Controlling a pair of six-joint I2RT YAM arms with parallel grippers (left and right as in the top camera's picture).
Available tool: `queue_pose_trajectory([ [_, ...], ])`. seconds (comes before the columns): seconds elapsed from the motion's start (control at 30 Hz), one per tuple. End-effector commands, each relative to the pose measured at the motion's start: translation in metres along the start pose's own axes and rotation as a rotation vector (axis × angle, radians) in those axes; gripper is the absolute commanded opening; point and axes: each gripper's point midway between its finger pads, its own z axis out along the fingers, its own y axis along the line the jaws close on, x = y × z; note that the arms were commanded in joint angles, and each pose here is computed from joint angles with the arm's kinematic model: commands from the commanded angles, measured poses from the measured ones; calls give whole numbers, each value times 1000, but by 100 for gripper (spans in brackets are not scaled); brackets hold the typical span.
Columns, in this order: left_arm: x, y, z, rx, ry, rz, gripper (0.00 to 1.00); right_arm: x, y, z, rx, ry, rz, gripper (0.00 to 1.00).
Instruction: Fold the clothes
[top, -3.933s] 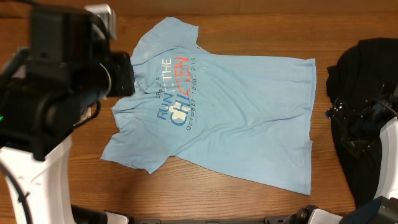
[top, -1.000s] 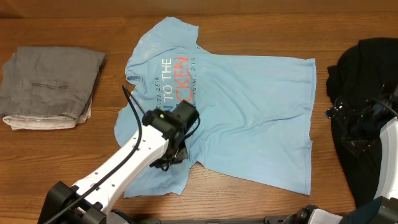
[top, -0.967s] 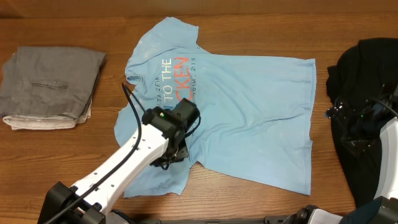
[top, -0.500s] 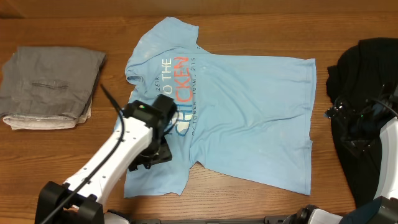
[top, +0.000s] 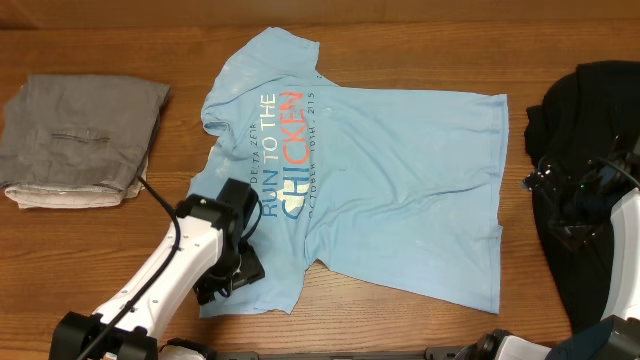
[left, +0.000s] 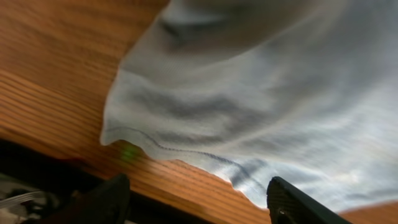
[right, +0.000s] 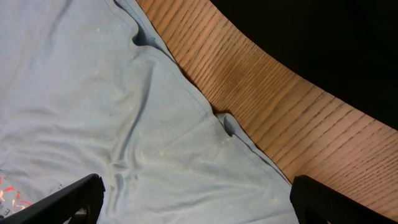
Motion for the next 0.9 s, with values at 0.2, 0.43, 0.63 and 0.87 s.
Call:
queue_pose_trajectory([
  [0.2,2,18,24,14,51,-185,70,-4,3,-5,-13,-19,-6,100],
  [0.43,-1,3,33,197,118,-153,73,-4,3,-5,-13,-19,-6,100],
  [0.63,4,6,43,196,128,-146,68,-4,3,-5,-13,-19,-6,100],
  [0.87,5,9,44,181,120,-108,27,-4,3,-5,-13,-19,-6,100],
])
